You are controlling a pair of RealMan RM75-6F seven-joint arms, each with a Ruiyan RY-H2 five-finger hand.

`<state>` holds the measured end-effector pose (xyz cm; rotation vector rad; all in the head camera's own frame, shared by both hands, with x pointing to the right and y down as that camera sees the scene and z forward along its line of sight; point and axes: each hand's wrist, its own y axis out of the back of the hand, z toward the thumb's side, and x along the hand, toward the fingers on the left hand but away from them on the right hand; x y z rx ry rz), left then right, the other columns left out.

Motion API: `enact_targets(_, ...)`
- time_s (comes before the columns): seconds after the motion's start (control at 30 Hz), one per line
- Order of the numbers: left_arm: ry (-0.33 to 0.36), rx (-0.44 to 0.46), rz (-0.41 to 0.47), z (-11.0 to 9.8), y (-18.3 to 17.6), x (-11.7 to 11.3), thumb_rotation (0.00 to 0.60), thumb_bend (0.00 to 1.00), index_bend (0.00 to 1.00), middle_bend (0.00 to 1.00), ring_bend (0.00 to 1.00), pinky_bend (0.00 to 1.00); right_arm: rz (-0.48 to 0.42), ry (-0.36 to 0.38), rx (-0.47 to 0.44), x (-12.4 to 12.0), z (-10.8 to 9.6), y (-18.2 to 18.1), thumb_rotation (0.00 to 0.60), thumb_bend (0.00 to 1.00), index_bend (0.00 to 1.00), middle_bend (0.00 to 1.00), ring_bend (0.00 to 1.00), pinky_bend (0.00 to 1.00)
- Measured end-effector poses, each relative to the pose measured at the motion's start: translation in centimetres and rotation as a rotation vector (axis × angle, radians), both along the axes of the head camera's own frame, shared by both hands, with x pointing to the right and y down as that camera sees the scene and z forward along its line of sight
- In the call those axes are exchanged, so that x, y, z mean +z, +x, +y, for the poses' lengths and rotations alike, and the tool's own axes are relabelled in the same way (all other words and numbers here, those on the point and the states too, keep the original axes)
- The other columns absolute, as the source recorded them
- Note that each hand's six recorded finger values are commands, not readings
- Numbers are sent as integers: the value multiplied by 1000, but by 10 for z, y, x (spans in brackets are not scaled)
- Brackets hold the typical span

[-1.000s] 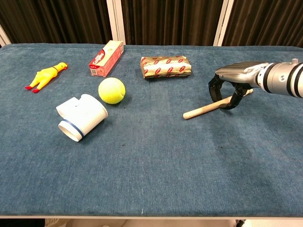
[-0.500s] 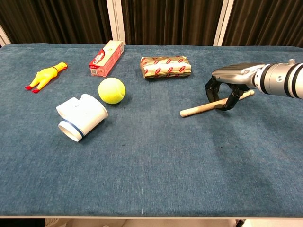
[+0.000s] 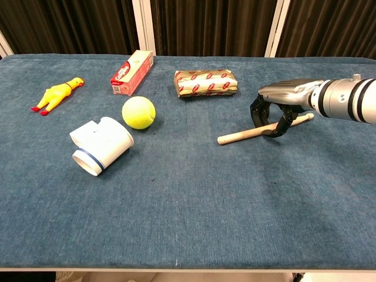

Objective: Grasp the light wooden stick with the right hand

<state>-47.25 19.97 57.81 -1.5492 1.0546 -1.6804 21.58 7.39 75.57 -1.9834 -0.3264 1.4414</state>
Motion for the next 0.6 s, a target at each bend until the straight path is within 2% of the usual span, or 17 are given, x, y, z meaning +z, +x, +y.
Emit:
enact_targets(0.33, 1, -2, 4, 0, 0, 0, 600, 406, 68, 0, 16, 148, -35, 26, 14, -8, -8, -7, 600, 781, 759, 598, 409, 0)
enact_targets(0.6, -3, -15, 6, 0, -2, 0, 600, 406, 68, 0, 16, 148, -105, 121, 35, -29, -28, -22, 600, 781, 762, 598, 409, 0)
